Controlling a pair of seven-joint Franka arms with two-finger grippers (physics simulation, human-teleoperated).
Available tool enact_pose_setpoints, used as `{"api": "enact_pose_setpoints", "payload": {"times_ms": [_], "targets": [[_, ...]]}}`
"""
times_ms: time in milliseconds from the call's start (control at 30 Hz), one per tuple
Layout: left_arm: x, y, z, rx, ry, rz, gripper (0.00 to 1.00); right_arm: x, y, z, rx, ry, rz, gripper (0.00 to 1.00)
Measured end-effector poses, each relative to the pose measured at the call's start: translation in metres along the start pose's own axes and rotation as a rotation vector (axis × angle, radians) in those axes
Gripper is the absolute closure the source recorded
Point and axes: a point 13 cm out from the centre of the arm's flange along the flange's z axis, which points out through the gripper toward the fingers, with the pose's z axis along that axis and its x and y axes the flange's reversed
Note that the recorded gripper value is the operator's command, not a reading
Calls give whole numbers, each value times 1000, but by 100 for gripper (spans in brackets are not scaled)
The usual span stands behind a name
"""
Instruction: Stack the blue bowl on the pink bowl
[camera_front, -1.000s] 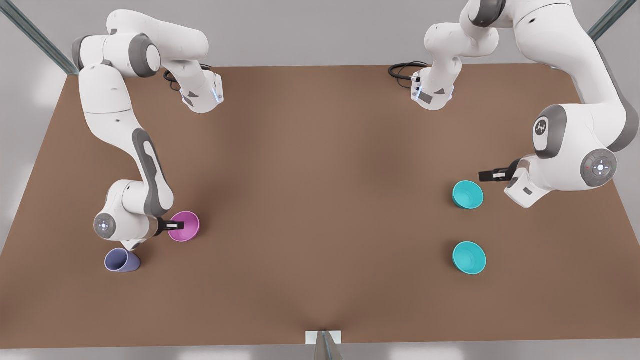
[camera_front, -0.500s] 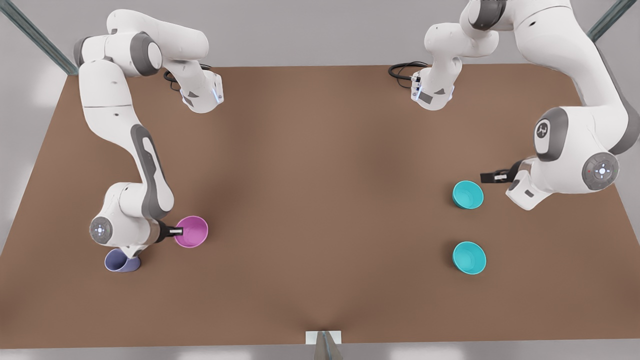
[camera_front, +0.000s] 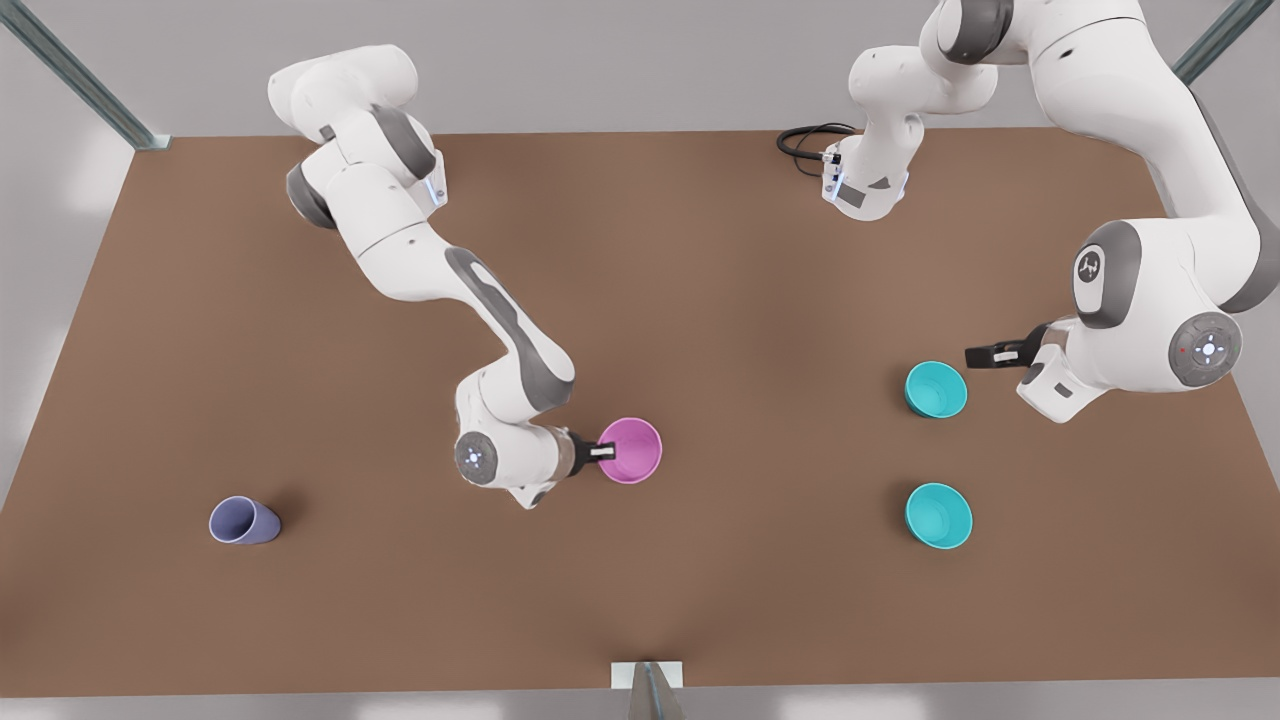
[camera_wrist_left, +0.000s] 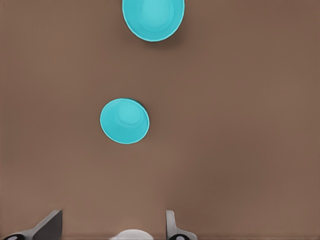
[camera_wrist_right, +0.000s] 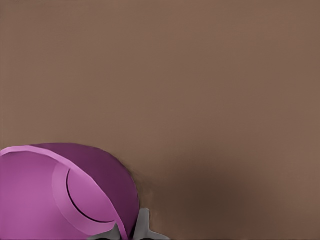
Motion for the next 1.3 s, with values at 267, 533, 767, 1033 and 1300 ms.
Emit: {"api": "enact_pose_setpoints", "payload": {"times_ms": [267, 533, 767, 1033, 1300], "targets": [[0, 1, 1, -1, 6, -2, 0, -18, 14, 26, -71, -46, 229, 43], [-1, 1, 2, -1, 7, -2, 0, -27, 16, 14, -95, -63, 369, 0], [-12, 2, 10, 20, 21, -10, 0, -20, -51, -267, 119, -191, 338, 0], [-2, 75, 136, 84, 96, -134, 0, 131, -226, -502, 563, -263, 332, 0], [-9, 142, 280, 170, -27, -190, 0, 139, -252, -484, 625, -107, 194, 0]]}}
